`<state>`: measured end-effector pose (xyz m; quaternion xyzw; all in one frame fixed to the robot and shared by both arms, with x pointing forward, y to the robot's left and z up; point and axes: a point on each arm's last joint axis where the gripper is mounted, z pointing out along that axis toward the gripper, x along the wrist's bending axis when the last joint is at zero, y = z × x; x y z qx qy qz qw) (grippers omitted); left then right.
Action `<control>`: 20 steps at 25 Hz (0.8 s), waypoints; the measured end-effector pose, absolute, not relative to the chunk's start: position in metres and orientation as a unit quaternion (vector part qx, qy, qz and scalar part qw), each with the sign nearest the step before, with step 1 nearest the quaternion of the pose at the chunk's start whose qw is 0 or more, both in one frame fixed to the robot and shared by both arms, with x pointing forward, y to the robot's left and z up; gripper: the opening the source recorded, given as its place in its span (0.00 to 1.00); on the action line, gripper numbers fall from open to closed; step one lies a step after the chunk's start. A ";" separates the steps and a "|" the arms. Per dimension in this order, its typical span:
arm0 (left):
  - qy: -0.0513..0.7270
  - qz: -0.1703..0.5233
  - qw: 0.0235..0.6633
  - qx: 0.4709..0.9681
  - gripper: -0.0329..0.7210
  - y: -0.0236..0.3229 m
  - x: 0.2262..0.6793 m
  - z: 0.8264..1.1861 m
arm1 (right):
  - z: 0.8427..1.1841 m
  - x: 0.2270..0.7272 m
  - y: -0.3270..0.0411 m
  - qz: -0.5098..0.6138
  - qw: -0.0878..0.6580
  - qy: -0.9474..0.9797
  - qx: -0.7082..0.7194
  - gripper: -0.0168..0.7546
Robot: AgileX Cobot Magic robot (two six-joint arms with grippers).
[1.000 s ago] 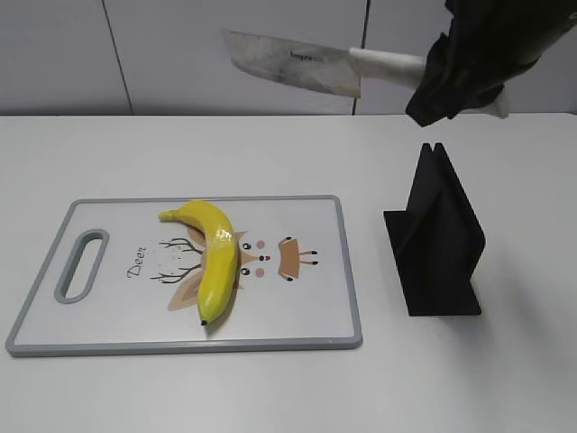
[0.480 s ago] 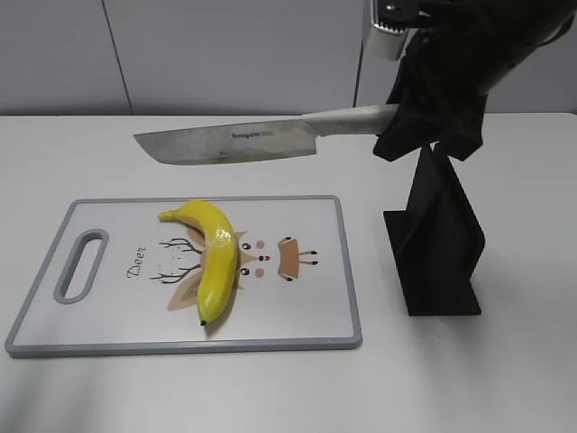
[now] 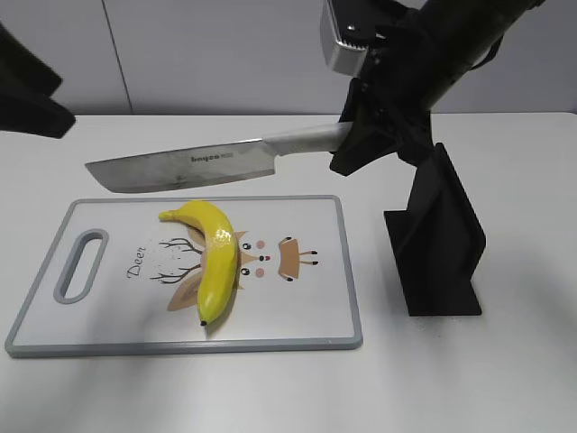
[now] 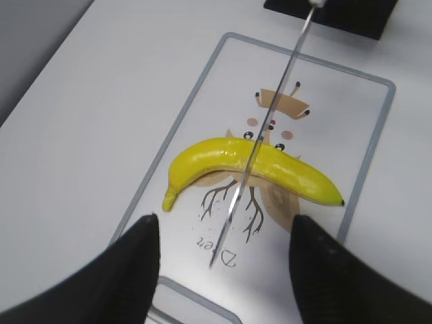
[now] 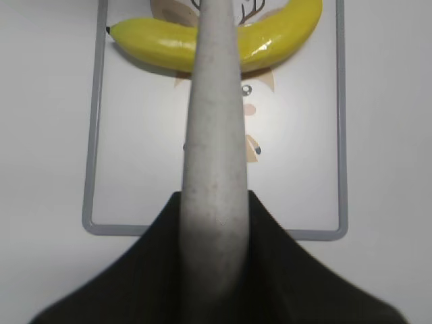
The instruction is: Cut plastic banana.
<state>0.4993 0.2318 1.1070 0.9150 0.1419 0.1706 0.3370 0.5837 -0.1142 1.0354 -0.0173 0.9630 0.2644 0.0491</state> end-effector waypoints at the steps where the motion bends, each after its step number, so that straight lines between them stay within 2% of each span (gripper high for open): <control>1: 0.123 0.166 0.334 0.920 0.82 0.224 0.505 1.107 | 1.033 0.585 -0.112 0.271 0.045 0.961 -0.018 0.24; 8: 0.022 0.132 0.258 0.957 0.78 0.183 0.534 1.081 | 1.023 0.589 -0.107 0.284 0.029 0.958 -0.021 0.24; 20: 0.027 0.078 0.223 0.971 0.74 0.176 0.559 1.032 | 1.023 0.589 -0.107 0.288 0.029 0.957 -0.020 0.24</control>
